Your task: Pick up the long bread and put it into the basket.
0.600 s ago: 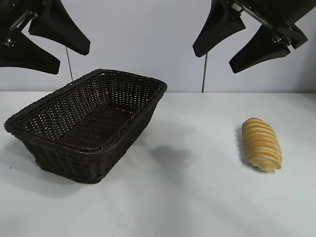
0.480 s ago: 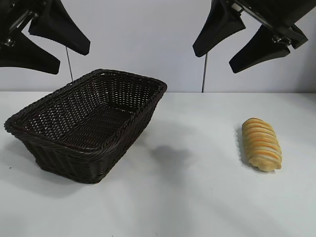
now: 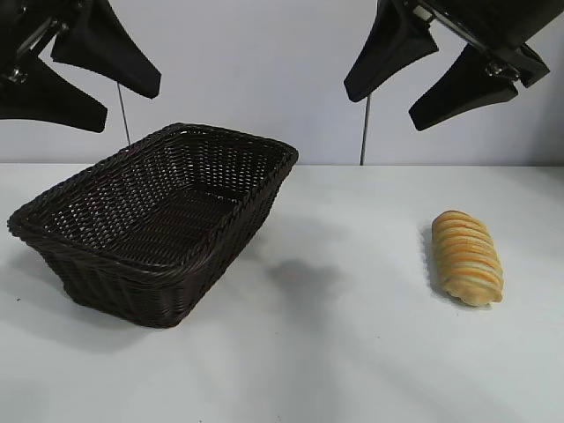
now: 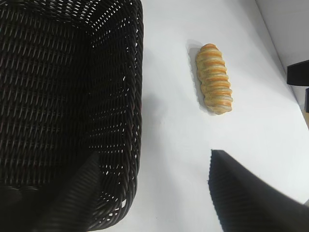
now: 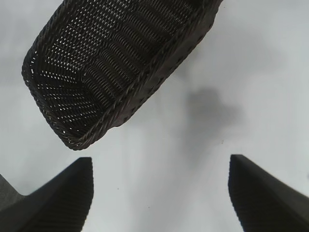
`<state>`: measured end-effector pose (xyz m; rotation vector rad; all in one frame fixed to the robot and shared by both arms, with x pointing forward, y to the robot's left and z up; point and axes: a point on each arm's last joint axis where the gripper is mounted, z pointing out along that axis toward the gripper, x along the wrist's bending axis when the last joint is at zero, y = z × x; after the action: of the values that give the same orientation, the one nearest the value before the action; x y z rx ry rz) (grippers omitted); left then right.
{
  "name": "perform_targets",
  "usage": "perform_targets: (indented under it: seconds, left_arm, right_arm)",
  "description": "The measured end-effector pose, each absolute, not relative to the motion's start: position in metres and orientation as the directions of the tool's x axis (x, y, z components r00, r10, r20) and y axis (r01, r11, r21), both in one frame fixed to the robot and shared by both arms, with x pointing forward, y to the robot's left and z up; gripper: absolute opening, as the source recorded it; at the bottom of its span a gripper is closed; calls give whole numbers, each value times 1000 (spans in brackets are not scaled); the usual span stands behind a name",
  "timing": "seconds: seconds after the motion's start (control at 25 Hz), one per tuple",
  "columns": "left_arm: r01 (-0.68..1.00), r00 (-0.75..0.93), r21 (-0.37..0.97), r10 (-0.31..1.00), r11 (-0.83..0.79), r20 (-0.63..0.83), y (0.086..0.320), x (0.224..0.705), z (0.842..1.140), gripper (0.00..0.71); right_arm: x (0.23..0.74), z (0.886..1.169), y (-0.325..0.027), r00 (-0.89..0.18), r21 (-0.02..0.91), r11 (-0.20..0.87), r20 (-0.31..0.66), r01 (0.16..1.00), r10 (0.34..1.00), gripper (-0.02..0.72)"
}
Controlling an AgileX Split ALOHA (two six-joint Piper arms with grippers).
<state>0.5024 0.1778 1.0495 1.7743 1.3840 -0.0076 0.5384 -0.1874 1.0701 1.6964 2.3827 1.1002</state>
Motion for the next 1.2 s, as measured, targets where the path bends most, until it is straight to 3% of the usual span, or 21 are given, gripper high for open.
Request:
perform_targets:
  seconds: [0.4, 0.52, 0.88, 1.2]
  left_arm:
    - [794, 378, 608, 788, -6, -486, 178, 502, 1050, 472]
    - [832, 335, 554, 775, 23, -536, 176, 499, 1049, 472]
    - [958, -12, 221, 796, 183, -605, 182, 484, 1033, 472]
    - [862, -423, -21, 697, 506, -579, 192, 471, 998, 472]
  right_arm:
    - [539, 1070, -187, -410, 547, 162, 369, 821, 834, 559]
    - [538, 1070, -187, -411, 545, 164, 370, 823, 833, 559]
    - [538, 1070, -187, -412, 540, 167, 372, 825, 832, 559]
    - [537, 1070, -187, -412, 538, 168, 373, 826, 831, 559]
